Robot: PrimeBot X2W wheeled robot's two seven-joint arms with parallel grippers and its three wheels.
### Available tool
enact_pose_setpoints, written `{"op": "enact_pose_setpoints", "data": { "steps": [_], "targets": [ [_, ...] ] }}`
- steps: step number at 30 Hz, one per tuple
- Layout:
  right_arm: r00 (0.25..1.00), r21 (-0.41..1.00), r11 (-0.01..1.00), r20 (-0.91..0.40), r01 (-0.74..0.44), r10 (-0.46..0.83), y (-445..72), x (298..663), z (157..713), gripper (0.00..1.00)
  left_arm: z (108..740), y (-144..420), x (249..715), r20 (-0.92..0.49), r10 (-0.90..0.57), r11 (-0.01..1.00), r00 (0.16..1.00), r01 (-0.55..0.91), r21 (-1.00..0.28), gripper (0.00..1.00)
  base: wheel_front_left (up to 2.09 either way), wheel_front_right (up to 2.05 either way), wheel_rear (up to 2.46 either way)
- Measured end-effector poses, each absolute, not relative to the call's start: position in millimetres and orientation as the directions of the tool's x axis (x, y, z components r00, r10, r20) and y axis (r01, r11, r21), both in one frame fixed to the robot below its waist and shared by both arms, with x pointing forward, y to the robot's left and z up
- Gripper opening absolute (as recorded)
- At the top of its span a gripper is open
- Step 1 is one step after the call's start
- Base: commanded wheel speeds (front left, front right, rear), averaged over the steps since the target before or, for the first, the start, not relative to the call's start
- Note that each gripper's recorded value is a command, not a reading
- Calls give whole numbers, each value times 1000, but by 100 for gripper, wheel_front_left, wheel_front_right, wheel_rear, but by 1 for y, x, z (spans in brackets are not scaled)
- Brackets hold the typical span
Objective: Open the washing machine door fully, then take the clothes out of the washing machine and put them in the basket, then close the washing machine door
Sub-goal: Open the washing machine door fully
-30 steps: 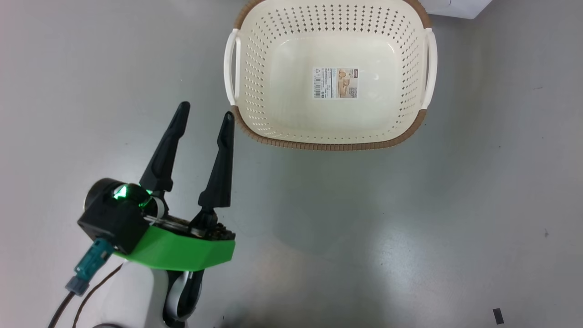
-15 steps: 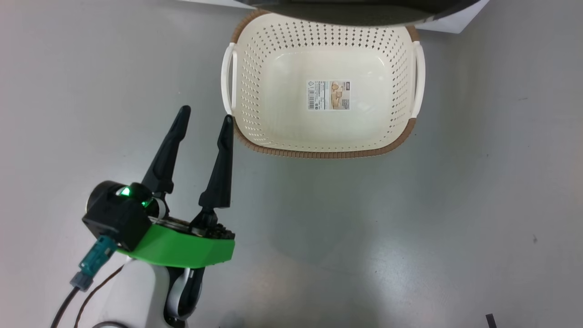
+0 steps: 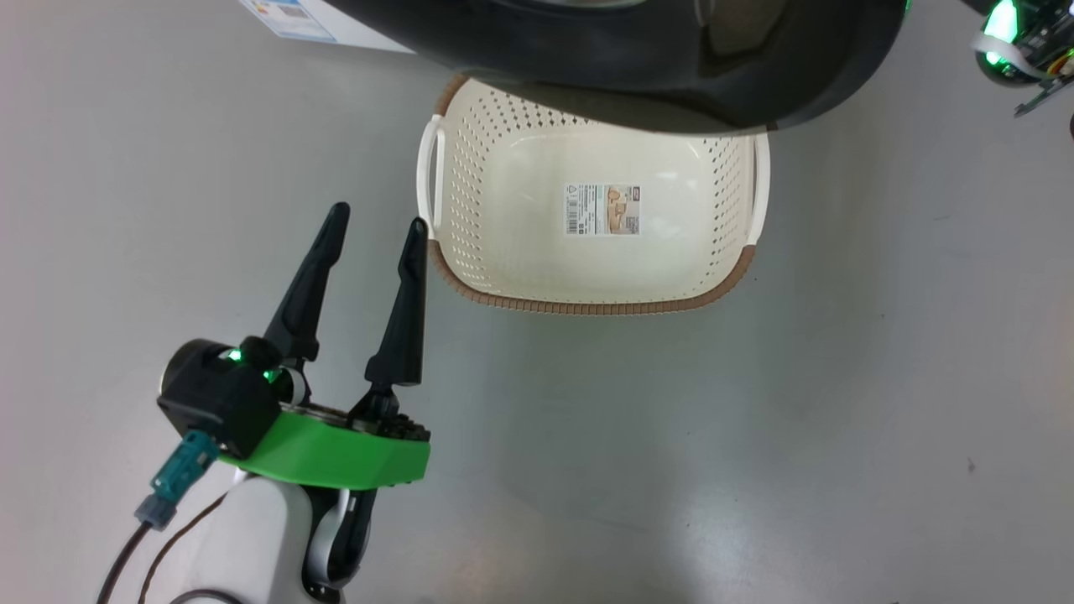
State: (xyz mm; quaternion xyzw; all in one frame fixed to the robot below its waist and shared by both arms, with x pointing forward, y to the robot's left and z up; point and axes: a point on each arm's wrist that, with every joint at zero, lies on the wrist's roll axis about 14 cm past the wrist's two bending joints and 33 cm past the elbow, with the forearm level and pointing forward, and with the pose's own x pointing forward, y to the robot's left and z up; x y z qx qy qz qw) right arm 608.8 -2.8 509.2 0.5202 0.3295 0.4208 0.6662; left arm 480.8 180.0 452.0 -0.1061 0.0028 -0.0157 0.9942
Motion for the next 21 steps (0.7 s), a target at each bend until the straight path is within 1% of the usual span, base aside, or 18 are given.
{"op": "enact_pose_setpoints", "data": {
  "steps": [7,9,11,12,13,14,15,17,21],
  "targets": [
    [408,968,96,7,-230,913,3,598,518,0,459,179,480,12,-33,976,999,35,-213,100,0,0,0],
    [414,969,98,5,-227,910,2,597,518,0,460,179,480,15,-34,976,999,36,-214,100,0,0,0],
    [438,969,111,-3,-222,899,-1,599,516,0,461,179,480,17,-34,976,999,37,-215,100,0,0,0],
    [463,967,124,-7,-222,886,-4,602,515,9,461,178,481,17,-34,976,999,37,-216,100,0,0,0],
    [498,962,150,-17,-227,867,-9,607,514,44,461,178,481,17,-34,975,999,37,-217,100,0,0,0],
    [528,957,172,-24,-232,849,-13,611,513,97,460,178,481,16,-34,975,999,37,-218,100,0,0,0],
    [553,956,179,-22,-232,833,-16,615,513,100,459,178,482,14,-34,975,999,36,-218,100,0,0,0],
    [594,948,206,-24,-241,804,-22,620,513,100,455,177,482,3,-36,975,999,36,-221,100,0,0,0],
    [700,928,241,29,-284,714,-41,632,527,100,451,175,483,-6,-39,972,999,36,-233,100,0,0,0]
  ]
}}
